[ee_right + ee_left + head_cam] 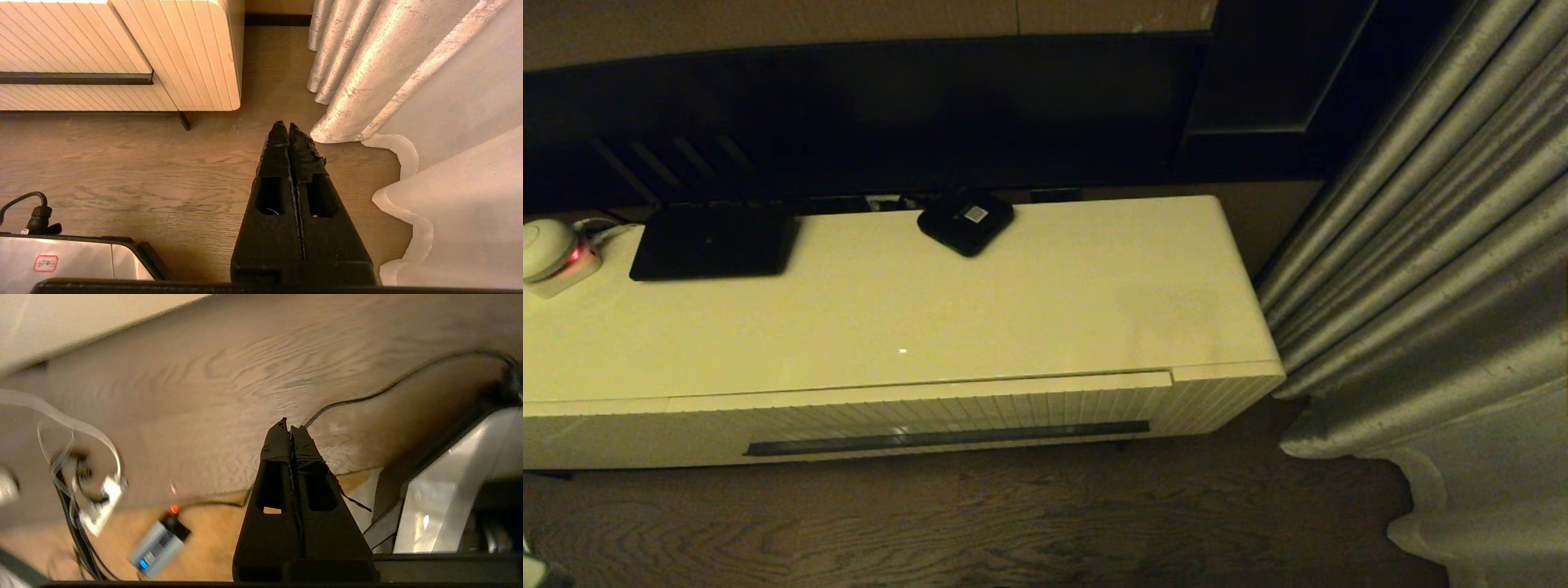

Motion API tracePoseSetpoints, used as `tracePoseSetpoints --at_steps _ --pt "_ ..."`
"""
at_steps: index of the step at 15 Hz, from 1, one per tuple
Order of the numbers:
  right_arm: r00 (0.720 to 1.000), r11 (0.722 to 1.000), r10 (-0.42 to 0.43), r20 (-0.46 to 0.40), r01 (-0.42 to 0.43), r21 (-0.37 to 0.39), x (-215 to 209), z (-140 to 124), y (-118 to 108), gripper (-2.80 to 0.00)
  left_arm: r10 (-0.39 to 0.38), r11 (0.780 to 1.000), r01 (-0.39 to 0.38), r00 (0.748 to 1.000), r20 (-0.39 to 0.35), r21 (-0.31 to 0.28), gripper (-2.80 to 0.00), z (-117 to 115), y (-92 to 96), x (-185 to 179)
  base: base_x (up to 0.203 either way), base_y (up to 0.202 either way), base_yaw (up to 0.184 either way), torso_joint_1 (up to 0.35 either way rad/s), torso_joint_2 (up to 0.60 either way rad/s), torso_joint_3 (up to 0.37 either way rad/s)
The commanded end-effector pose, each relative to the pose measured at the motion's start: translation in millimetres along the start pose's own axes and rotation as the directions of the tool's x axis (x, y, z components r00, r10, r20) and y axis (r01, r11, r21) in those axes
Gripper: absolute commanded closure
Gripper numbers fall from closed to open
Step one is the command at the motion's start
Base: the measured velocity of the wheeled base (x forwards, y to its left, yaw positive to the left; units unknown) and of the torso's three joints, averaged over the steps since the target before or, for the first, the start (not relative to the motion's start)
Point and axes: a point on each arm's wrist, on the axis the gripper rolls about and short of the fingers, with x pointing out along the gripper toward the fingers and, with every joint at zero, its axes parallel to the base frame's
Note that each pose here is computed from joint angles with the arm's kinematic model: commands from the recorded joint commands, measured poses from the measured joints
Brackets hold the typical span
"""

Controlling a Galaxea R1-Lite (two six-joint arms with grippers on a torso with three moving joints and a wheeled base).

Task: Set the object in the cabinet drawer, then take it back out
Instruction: Open the drawer

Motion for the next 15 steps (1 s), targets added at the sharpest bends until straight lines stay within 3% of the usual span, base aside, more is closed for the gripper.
tracePoseSetpoints --at_steps 1,3,6,8,12,15 --pt "1.000 1.000 0.001 0.000 -0.001 0.000 0 0 0 0.00 0.081 0.994 -0.081 0.997 -0.011 -0.068 0.00 -7 3.3 -3 0.000 0.000 0.000 0.000 0.00 0.000" --pt "1.000 1.000 0.001 0.000 -0.001 0.000 0 0 0 0.00 0.177 0.976 -0.183 0.982 -0.062 -0.115 0.00 -14 5.2 -1 0.000 0.000 0.000 0.000 0.00 0.000" --pt "1.000 1.000 0.001 0.000 -0.001 0.000 0 0 0 0.00 0.317 0.919 -0.330 0.944 -0.091 -0.215 0.00 -17 9.8 -6 0.000 0.000 0.000 0.000 0.00 0.000" --pt "1.000 1.000 0.001 0.000 -0.001 0.000 0 0 0 0.00 0.362 0.894 -0.373 0.928 -0.090 -0.250 0.00 -10 13.2 -11 0.000 0.000 0.000 0.000 0.00 0.000" --pt "1.000 1.000 0.001 0.000 -0.001 0.000 0 0 0 0.00 0.360 0.914 -0.369 0.929 -0.080 -0.168 0.00 22 23.6 -13 0.000 0.000 0.000 0.000 0.00 0.000" --pt "1.000 1.000 0.001 0.000 -0.001 0.000 0 0 0 0.00 0.334 0.916 -0.362 0.927 -0.171 -0.174 0.00 30 27.1 4 0.000 0.000 0.000 0.000 0.00 0.000"
